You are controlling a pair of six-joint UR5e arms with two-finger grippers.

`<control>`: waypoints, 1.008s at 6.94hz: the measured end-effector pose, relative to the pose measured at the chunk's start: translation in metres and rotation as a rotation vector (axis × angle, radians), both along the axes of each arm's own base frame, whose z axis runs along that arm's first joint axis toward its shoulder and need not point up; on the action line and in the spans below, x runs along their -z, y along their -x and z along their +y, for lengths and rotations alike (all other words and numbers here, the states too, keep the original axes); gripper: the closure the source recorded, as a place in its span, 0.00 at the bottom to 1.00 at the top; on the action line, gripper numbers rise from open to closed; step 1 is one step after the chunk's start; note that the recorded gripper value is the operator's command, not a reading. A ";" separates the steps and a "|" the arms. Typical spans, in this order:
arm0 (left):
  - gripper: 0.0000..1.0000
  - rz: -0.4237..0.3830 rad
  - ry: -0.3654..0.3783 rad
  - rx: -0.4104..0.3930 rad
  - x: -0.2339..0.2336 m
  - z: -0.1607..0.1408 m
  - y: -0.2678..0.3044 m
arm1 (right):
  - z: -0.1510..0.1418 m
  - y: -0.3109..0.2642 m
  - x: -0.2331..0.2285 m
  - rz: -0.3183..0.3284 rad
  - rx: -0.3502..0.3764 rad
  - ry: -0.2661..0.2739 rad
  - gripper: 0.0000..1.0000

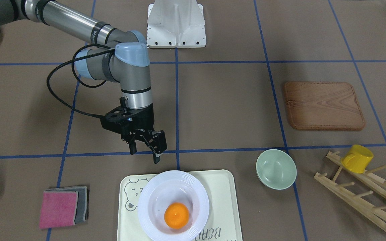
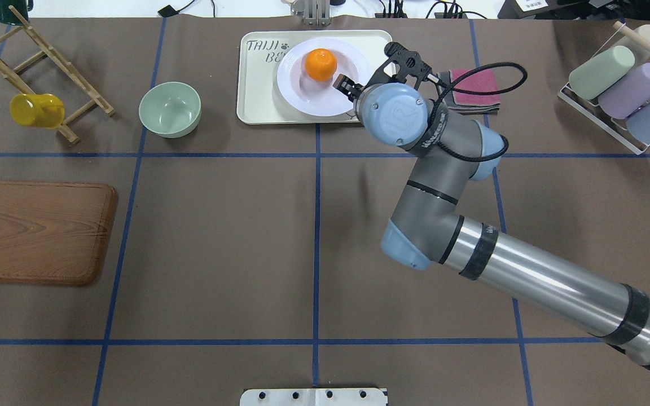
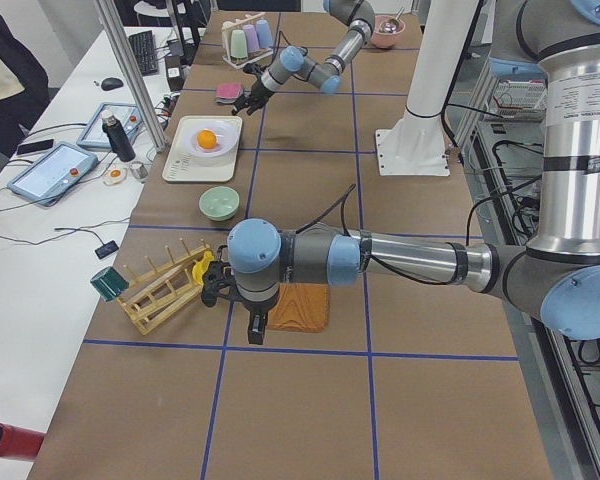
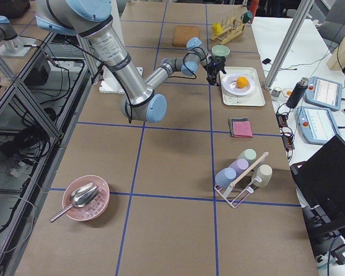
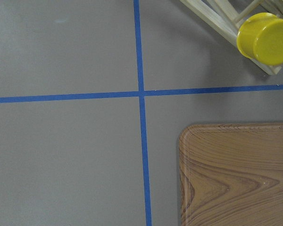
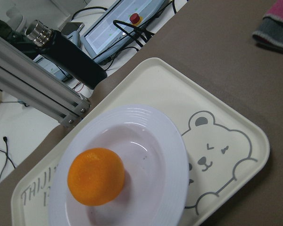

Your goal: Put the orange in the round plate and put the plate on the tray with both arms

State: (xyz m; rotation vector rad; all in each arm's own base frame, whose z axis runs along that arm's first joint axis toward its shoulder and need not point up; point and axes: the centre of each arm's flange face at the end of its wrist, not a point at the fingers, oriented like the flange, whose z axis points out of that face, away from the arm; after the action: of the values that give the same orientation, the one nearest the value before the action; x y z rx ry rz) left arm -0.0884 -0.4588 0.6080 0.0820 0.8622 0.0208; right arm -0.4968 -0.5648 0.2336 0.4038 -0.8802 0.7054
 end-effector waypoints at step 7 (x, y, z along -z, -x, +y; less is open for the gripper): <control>0.01 -0.030 0.002 -0.004 -0.001 0.024 0.001 | -0.044 -0.413 -0.228 0.266 0.684 -0.113 0.00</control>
State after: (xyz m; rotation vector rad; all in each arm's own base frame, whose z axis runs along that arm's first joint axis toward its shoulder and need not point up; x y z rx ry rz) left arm -0.0889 -0.4346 0.6093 0.0776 0.8327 0.0248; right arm -0.0834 -0.6087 0.4619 0.2618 -0.7400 -0.0288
